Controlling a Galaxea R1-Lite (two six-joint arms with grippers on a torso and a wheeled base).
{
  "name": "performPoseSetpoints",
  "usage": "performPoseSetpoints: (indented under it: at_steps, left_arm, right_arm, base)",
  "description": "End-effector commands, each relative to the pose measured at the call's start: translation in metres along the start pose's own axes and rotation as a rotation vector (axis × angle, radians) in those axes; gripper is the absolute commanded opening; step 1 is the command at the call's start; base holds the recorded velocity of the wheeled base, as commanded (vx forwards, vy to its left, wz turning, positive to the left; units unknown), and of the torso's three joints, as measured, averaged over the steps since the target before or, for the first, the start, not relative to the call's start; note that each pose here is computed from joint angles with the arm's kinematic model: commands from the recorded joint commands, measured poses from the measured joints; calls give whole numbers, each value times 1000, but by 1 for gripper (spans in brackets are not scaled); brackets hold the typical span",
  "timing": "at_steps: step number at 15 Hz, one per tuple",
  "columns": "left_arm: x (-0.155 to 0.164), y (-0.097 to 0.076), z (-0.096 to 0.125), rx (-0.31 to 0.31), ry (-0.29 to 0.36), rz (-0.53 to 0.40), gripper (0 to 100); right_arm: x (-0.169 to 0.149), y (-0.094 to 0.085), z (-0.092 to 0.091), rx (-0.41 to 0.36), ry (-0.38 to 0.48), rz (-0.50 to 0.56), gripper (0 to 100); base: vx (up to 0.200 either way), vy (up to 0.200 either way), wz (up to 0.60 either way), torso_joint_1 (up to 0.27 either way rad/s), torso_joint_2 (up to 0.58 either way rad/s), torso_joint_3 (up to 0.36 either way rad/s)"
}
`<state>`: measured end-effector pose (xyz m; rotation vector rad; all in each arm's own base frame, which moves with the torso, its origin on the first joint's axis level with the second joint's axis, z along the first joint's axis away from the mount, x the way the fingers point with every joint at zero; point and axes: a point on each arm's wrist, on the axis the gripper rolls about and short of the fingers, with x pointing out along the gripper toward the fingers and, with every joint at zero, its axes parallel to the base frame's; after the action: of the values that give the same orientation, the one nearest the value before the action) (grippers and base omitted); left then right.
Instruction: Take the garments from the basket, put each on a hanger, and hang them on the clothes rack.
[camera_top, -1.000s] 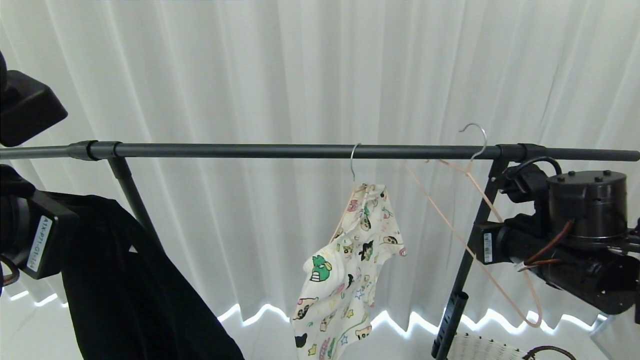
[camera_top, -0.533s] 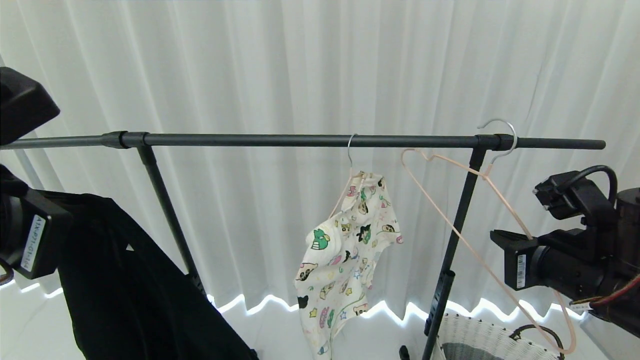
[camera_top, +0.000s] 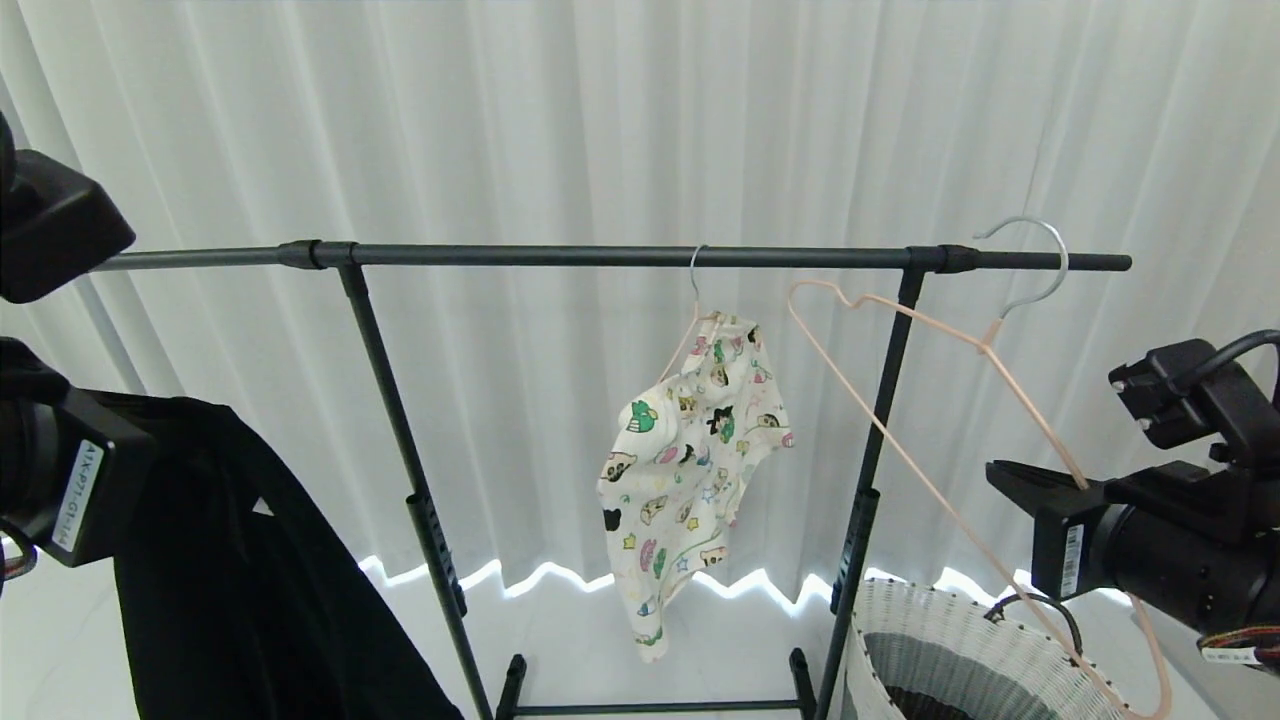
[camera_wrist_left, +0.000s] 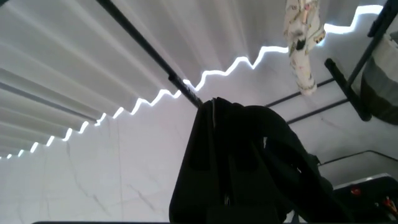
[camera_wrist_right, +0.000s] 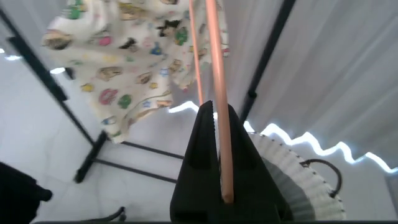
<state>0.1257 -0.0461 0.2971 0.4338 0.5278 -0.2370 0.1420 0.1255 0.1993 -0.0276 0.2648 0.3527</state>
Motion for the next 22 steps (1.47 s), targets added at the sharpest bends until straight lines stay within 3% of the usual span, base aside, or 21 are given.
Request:
performPoseSetpoints:
  at_steps: [1,2,6,9,12,15,22]
  left_arm:
    - [3,-1,-2,2,16,-5,0]
    - [4,-2,-2,5,15,-19,0]
    - [15,-11,-5,-5,12,-227,0]
    - [37,-14,3,-115,38,-235,0]
    - [50,-16,11,-188,19,-234,0]
    - [49,-16,11,-196,9,-278,0]
    - [48,-16,14,-219,-24,-280,0]
  right_arm:
    - [-9,8,2,8,-18,63,0]
    - [-13,13,2,20,-22,109,0]
    - [-40,54,-9,69,39,376,0]
    - [-59,73,-16,69,85,545,0]
    - [-69,81,-18,60,98,626,0]
    - [-73,85,-20,50,122,695,0]
    - [-73,87,-22,35,168,789,0]
  base:
    - [0,0,0,0,0,0]
    - [0,0,0,0,0,0]
    - [0,0,0,0,0,0]
    - [0,0,0,0,0,0]
    - [0,0,0,0,0,0]
    - [0,0,0,0,0,0]
    - [0,0,0,0,0,0]
